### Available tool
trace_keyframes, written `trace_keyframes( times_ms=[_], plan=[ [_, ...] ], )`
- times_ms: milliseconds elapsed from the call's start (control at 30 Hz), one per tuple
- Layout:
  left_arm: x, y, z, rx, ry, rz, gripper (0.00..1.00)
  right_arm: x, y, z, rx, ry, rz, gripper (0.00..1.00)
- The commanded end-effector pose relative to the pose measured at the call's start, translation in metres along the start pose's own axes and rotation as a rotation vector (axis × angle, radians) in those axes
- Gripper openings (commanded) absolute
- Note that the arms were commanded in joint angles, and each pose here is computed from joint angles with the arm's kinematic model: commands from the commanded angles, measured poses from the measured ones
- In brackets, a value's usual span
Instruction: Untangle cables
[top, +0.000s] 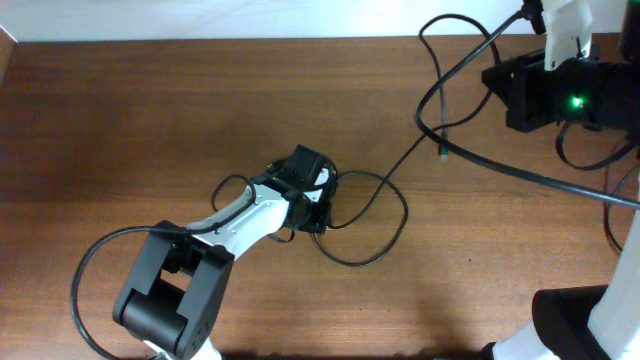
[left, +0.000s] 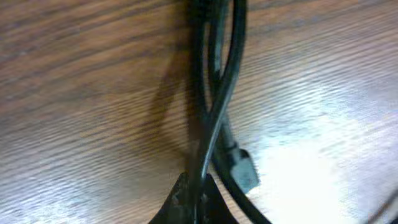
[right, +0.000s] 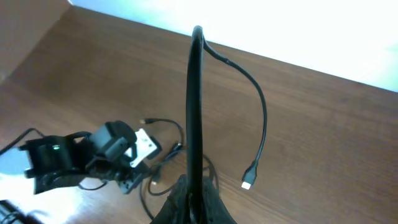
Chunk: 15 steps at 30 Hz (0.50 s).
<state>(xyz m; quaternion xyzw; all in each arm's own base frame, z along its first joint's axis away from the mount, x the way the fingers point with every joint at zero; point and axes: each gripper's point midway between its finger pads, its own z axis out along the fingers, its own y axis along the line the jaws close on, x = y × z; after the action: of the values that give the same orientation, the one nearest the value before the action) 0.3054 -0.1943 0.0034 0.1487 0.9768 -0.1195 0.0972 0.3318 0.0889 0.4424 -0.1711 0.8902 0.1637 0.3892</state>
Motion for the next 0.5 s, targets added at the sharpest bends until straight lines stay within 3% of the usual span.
trace_keyframes(
  times_ms=[0, 100, 267, 467],
  plan=[
    [-0.033, -0.018, -0.036, 0.052, -0.104, 0.021, 0.0, 0.003, -0.023, -0.002, 0.134, 0.019, -0.007, 0.04],
    [-0.057, -0.008, -0.067, -0.036, -0.211, 0.012, 0.0, 0.006, -0.034, -0.004, 0.196, 0.033, -0.004, 0.04],
    [-0.082, 0.04, -0.116, -0.244, -0.397, -0.216, 0.0, 0.006, -0.034, -0.004, 0.196, 0.033, -0.004, 0.04],
    [-0.072, 0.087, -0.128, -0.304, -0.406, -0.464, 0.0, 0.007, -0.036, -0.004, 0.21, 0.035, -0.004, 0.04]
  ],
)
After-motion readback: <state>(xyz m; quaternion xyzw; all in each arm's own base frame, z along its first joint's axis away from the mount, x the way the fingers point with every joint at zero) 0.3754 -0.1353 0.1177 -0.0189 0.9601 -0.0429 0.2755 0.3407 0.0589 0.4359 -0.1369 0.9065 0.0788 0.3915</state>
